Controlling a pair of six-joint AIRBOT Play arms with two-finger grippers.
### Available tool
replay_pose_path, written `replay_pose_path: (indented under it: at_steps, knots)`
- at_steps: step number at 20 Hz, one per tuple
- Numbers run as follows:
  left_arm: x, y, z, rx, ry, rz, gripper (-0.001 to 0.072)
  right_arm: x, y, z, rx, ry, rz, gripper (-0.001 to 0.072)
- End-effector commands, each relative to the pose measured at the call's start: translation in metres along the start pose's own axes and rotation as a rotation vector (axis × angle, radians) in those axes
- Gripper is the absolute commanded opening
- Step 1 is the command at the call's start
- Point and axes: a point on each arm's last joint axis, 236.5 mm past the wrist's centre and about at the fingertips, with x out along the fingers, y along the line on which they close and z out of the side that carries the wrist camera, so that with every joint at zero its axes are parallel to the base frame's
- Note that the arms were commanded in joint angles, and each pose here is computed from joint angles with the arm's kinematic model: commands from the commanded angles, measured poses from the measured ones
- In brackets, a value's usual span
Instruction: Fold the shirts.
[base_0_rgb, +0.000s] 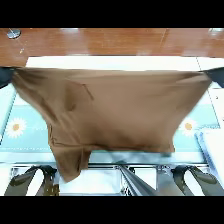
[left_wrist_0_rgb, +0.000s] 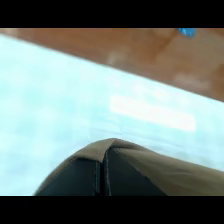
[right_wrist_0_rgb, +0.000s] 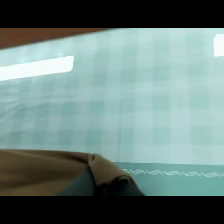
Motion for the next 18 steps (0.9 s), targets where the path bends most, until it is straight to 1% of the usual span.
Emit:
replay_pose_path:
  at_steps: [1, 2, 5, 7, 9, 12, 15, 18]
  knots:
    - [0.090, 0.027, -0.030, -0.092, 0.092, 0.032, 0.0019, 0.113, -0.045, 0.004, 0.099, 0.084, 0.045, 0.0028]
    - [0.116, 0.032, -0.036, -0.108, 0.124, 0.039, 0.0019, 0.143, -0.063, 0.006, 0.149, 0.108, 0.035, 0.0028]
    - [0.178, 0.043, -0.050, -0.200, 0.228, 0.052, 0.0019, 0.216, -0.084, 0.011, 0.273, 0.191, 0.097, 0.0028]
    - [0.207, 0.047, -0.055, -0.252, 0.271, 0.054, 0.0020, 0.249, -0.090, 0.013, 0.338, 0.228, 0.147, 0.0028]
    - [0.225, 0.048, -0.068, -0.275, 0.333, 0.049, 0.0020, 0.269, -0.096, 0.008, 0.387, 0.270, 0.160, 0.0028]
    - [0.223, 0.042, -0.089, -0.293, 0.432, 0.033, 0.0021, 0.274, -0.100, -0.006, 0.380, 0.323, 0.156, 0.0028]
    - [0.193, 0.032, -0.094, -0.299, 0.583, -0.015, 0.0021, 0.259, -0.096, -0.013, 0.378, 0.378, 0.180, 0.0028]
    - [0.157, 0.035, -0.106, -0.215, 0.737, -0.065, 0.0021, 0.231, -0.090, -0.023, 0.313, 0.456, 0.217, 0.0028]
